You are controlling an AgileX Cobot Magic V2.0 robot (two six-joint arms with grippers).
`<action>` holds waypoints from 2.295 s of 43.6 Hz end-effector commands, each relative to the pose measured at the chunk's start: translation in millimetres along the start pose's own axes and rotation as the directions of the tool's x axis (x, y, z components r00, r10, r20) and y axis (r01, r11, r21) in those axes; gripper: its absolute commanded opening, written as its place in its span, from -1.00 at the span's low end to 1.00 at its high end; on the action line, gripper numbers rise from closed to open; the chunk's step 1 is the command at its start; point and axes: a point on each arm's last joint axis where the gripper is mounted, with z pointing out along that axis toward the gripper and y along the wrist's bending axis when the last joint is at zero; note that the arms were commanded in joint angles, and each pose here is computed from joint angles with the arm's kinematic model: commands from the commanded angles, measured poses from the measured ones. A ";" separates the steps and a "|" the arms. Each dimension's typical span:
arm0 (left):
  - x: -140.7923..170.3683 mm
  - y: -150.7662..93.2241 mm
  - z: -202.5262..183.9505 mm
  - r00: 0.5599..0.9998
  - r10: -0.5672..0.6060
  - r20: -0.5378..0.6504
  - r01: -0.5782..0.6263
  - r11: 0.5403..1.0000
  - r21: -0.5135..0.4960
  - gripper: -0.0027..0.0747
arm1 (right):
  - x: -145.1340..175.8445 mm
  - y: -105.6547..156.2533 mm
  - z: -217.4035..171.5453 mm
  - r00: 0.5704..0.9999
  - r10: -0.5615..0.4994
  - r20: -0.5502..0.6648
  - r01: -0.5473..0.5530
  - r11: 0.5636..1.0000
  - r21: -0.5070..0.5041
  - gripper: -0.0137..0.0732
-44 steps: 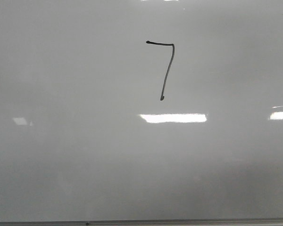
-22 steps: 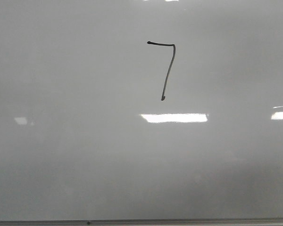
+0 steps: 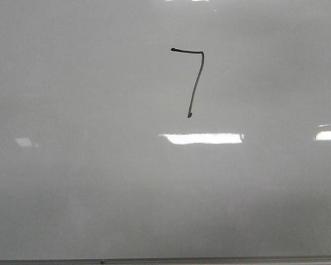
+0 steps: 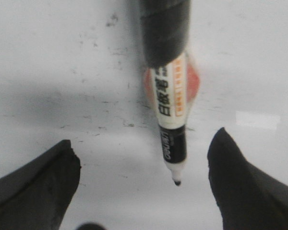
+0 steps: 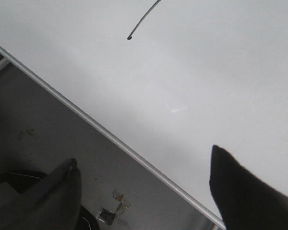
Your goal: Write number 7 on whiteboard
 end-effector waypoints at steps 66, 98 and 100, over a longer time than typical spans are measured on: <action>41.7 -26.3 -211.5 0.943 0.225 0.246 -0.314 0.847 0.430 -0.98 | 35.9 25.5 -79.3 0.986 0.067 0.155 -0.082 0.993 0.089 -0.84; 47.4 -19.7 -214.4 0.937 0.215 0.276 -0.318 0.852 0.416 -0.98 | 36.2 25.6 -79.2 0.986 0.068 0.152 -0.082 0.993 0.088 -0.84; 49.4 -12.8 -214.8 0.929 0.205 0.307 -0.316 0.872 0.373 -0.98 | 36.2 25.6 -79.2 0.986 0.068 0.152 -0.082 0.993 0.088 -0.84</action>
